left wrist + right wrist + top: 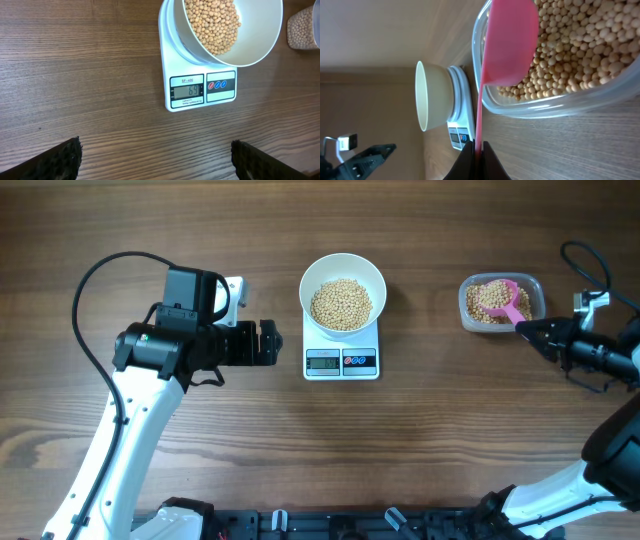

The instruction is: Scoop item into bowl and weigh 150g on scale

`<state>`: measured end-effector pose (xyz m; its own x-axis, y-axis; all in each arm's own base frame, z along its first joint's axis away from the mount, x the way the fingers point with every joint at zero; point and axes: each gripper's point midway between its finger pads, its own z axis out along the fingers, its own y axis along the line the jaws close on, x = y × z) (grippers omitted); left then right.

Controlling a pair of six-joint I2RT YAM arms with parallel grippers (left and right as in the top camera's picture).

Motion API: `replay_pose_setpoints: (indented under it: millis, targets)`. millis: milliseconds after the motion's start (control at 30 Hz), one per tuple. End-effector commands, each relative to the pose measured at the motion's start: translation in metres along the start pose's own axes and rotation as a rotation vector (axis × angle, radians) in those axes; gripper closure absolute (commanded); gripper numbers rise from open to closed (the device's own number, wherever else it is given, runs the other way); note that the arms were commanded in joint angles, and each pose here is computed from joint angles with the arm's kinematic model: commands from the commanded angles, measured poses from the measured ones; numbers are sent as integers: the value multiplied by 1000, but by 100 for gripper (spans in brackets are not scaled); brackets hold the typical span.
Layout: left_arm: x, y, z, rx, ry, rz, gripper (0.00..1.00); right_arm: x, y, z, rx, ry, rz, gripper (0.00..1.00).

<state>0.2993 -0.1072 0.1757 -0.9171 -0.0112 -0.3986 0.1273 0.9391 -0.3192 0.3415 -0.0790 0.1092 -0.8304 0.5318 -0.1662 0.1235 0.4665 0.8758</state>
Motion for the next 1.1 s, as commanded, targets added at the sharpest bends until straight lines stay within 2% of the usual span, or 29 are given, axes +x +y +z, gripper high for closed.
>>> replay_pose_setpoints:
  millis: [0, 233, 400, 700, 900, 1067]
  targets:
    - [-6, -2, -5, 7, -19, -6, 0, 1, 8, -3, -102, -23, 0, 96]
    - [-7, -2, -5, 7, -19, -5, 0, 8, 14, -4, -124, -8, 20, 96]
    - [-7, -2, -5, 7, -20, -5, 0, 10, 37, -9, -247, -33, -9, 96]
    - [-9, -2, -5, 8, -29, -2, 0, 22, 50, -2, -268, 13, 6, 96]
    - [-18, -4, -5, 16, -65, 8, 0, 40, 101, 18, -346, 83, -136, 96]
    - [-18, -4, -5, 16, -66, 8, 0, 59, 135, 36, -386, 169, -173, 96]
